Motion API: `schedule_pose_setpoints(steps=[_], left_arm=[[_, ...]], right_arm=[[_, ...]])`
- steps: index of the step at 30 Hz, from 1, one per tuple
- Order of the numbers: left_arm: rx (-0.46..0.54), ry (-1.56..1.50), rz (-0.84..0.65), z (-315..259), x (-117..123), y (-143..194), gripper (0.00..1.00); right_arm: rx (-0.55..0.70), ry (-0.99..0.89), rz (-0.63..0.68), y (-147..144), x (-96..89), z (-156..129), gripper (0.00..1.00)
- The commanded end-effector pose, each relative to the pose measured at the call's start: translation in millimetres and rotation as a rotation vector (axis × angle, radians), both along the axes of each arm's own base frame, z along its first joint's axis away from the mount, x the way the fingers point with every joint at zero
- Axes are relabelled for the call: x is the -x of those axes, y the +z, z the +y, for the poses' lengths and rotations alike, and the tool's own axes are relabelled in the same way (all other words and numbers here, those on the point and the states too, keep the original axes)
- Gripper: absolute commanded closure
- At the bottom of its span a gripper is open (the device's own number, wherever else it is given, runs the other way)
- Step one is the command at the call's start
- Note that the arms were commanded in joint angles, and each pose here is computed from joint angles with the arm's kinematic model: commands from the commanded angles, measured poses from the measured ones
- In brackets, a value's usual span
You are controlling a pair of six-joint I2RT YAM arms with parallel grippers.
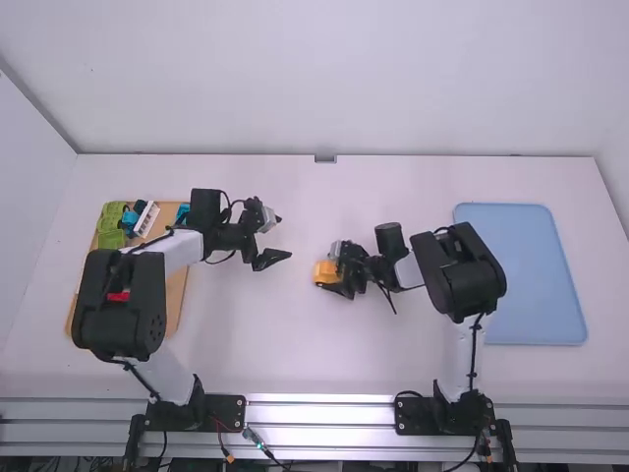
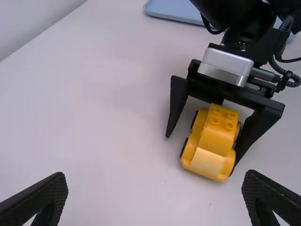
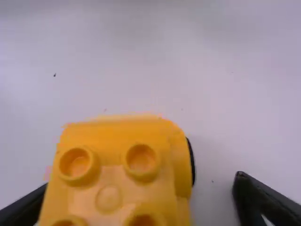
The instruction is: Assemble lego blocks to make yellow taxi
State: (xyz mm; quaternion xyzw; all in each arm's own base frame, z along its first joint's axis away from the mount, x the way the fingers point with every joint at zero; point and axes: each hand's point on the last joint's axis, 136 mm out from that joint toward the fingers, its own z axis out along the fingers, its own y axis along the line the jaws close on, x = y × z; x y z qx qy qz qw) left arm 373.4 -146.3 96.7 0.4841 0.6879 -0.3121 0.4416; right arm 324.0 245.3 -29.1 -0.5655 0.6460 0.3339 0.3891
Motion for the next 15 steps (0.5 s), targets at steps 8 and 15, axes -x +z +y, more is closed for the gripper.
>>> schedule_pose_setpoints(steps=[8, 15], left_arm=[[0.016, -0.024, -0.029, -3, 2, 8, 0.01], [0.013, -0.022, -0.031, -3, 1, 8, 0.01]], right_arm=[[0.01, -0.009, 0.013, -6, -2.5, 0, 0.51], [-0.026, -0.108, 0.053, 13, -31.6, -10, 0.52]])
